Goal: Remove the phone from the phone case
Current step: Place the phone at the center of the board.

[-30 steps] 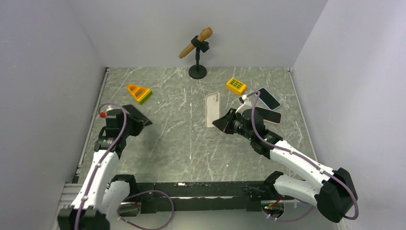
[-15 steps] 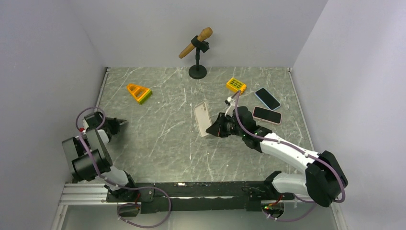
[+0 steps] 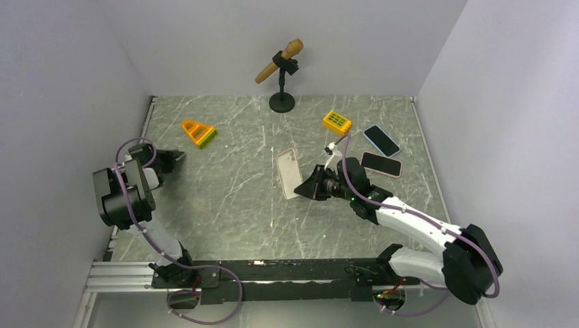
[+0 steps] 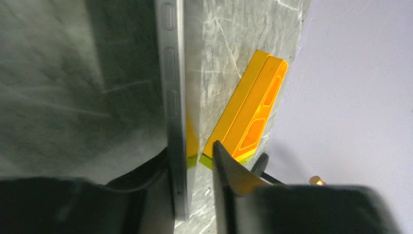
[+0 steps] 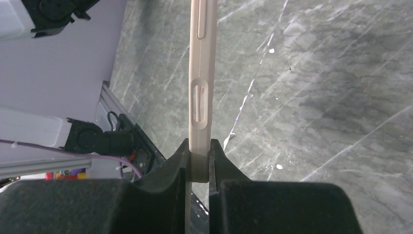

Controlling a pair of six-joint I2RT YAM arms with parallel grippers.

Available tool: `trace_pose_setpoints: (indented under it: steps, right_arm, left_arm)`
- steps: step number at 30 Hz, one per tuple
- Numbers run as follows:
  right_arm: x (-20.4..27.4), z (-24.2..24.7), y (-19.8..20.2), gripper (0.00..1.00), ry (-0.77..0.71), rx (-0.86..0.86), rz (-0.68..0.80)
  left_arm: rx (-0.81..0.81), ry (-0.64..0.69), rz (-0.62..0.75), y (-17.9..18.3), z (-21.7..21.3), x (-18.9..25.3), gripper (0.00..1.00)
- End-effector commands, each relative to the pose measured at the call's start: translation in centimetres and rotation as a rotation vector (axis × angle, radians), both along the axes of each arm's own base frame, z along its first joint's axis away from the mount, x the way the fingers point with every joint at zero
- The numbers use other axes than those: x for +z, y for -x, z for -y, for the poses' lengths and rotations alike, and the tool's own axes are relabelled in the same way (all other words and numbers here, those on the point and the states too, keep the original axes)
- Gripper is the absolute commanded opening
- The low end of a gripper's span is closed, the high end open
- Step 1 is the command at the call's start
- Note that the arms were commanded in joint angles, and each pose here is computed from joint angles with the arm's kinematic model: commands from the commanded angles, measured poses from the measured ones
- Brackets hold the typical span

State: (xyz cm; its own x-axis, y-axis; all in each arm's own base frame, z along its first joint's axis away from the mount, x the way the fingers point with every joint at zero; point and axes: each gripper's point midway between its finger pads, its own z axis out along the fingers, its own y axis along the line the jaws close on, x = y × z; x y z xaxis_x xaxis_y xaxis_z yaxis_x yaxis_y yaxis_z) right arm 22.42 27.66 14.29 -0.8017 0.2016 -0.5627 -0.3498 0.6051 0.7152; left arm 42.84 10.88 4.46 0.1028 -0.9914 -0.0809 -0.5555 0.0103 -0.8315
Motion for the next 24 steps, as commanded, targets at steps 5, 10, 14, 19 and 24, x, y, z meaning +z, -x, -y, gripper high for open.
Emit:
trace_pose_setpoints:
  steps: [5,10,14,19,24]
  right_arm:
    - [2.8,1.0,0.7,0.00,-0.007,-0.022,0.074]
    - [1.2,0.5,1.2,0.00,-0.022,-0.007,0.024]
    - [-1.2,0.7,1.2,0.00,-0.015,-0.038,-0.038]
    - [-3.6,-0.2,2.3,0.00,-0.081,-0.016,-0.124]
    - [-4.3,-2.0,4.1,0.26,-0.171,0.103,-0.190]
  left_arm:
    - [0.051,0.092,-0.240,2.9,3.3,-0.5,0.99]
    - [0.013,0.138,-0.430,7.2,5.0,0.4,0.99]
    - [-0.078,0.081,-0.330,6.9,6.8,4.0,0.99]
    - [-0.358,-0.163,-0.151,4.7,11.3,8.8,0.99]
    - [-0.675,-0.089,0.031,4.0,19.3,10.7,0.99]
